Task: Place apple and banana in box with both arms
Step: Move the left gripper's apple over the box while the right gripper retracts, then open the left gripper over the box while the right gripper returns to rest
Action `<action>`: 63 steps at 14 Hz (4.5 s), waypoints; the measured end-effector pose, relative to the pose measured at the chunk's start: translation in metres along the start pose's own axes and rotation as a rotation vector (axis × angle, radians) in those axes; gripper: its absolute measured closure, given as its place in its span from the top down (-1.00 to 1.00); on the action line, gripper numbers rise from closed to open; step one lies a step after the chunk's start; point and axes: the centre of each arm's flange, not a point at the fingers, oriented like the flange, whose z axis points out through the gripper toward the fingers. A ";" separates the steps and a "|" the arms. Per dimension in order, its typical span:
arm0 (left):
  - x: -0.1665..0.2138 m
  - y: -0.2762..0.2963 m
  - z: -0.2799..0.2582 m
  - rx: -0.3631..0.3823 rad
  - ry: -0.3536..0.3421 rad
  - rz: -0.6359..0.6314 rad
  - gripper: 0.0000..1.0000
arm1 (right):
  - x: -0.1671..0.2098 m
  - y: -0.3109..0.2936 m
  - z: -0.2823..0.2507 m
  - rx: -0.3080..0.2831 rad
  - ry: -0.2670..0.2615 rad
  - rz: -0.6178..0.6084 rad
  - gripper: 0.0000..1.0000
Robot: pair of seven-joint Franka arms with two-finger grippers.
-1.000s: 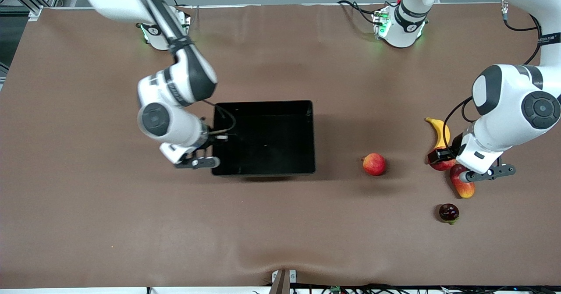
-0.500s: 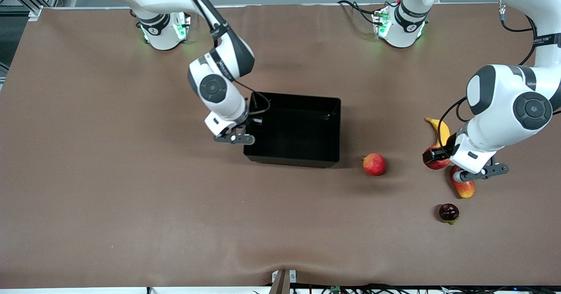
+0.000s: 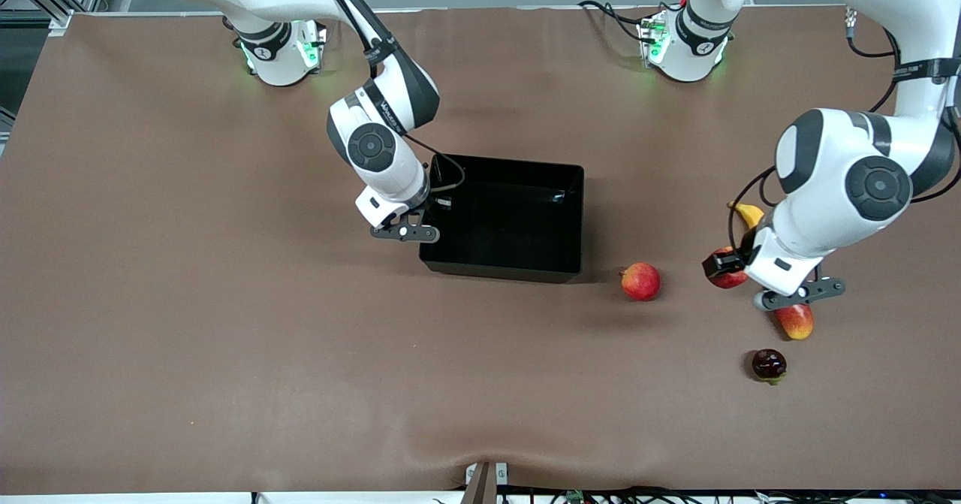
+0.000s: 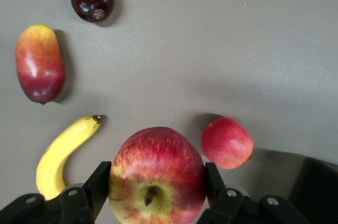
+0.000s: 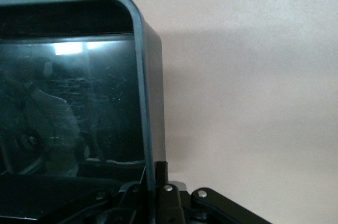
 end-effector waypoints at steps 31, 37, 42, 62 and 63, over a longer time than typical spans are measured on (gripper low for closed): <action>-0.206 0.237 0.111 0.032 -0.101 -0.202 0.52 | 0.127 0.260 -0.188 0.085 0.131 -0.084 1.00; -0.224 0.242 0.175 0.062 -0.131 -0.193 0.52 | 0.098 0.325 -0.277 0.067 0.128 -0.041 1.00; -0.202 0.245 0.144 0.027 -0.091 -0.218 0.98 | 0.080 0.372 -0.363 -0.032 0.111 -0.005 1.00; -0.022 -0.167 0.140 -0.003 -0.136 0.218 1.00 | 0.066 0.388 -0.419 -0.100 0.117 0.017 1.00; -0.024 -0.170 0.156 0.001 -0.131 0.230 1.00 | 0.067 0.388 -0.419 -0.100 0.118 0.017 1.00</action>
